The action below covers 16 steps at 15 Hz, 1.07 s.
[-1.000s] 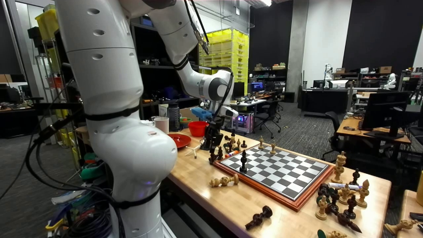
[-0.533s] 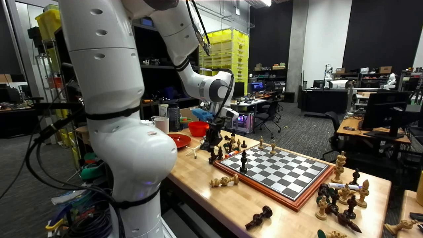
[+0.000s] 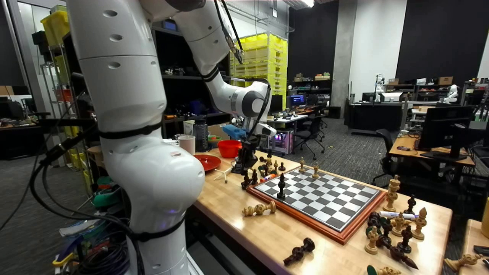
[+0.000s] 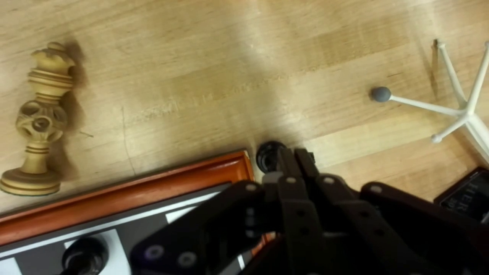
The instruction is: Put a chess piece on the chess board
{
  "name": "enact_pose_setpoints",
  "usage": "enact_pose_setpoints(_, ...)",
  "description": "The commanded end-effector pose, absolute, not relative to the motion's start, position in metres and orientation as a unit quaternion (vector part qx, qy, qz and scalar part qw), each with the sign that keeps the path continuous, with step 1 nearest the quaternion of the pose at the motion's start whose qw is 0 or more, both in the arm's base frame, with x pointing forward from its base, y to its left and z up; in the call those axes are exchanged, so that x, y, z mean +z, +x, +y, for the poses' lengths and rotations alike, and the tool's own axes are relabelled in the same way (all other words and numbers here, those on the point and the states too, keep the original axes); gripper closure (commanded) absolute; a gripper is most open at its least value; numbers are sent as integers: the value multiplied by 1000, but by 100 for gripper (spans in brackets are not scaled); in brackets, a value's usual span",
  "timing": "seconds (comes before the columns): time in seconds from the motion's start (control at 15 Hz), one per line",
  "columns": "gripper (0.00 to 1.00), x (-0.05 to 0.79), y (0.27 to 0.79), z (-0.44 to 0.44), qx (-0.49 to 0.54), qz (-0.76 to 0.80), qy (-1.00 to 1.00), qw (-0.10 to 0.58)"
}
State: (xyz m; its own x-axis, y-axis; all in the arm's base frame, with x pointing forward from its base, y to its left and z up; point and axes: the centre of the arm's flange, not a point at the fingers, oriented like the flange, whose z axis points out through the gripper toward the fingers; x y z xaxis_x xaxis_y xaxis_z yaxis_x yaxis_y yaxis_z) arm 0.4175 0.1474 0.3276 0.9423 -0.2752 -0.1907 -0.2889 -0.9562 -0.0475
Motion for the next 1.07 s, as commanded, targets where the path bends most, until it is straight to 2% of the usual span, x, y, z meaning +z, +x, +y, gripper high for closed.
enact_pose_setpoints(0.0,63,336,414,149,88,137,-986,35)
enact_pose_setpoints(0.13,52,335,415,150,88,137,-986,35)
enact_pose_setpoints(0.6,4,331,421,150,91,134,-986,35)
enact_pose_setpoints(0.67,9,329,423,150,91,133,-986,35)
enact_pose_setpoints(0.73,40,326,425,150,93,133,-986,35)
enact_pose_setpoints(0.8,36,325,426,150,93,132,-986,35)
enact_pose_setpoints(0.87,36,321,428,150,96,133,-986,35)
enact_pose_setpoints(1.0,48,317,430,148,100,135,-985,35)
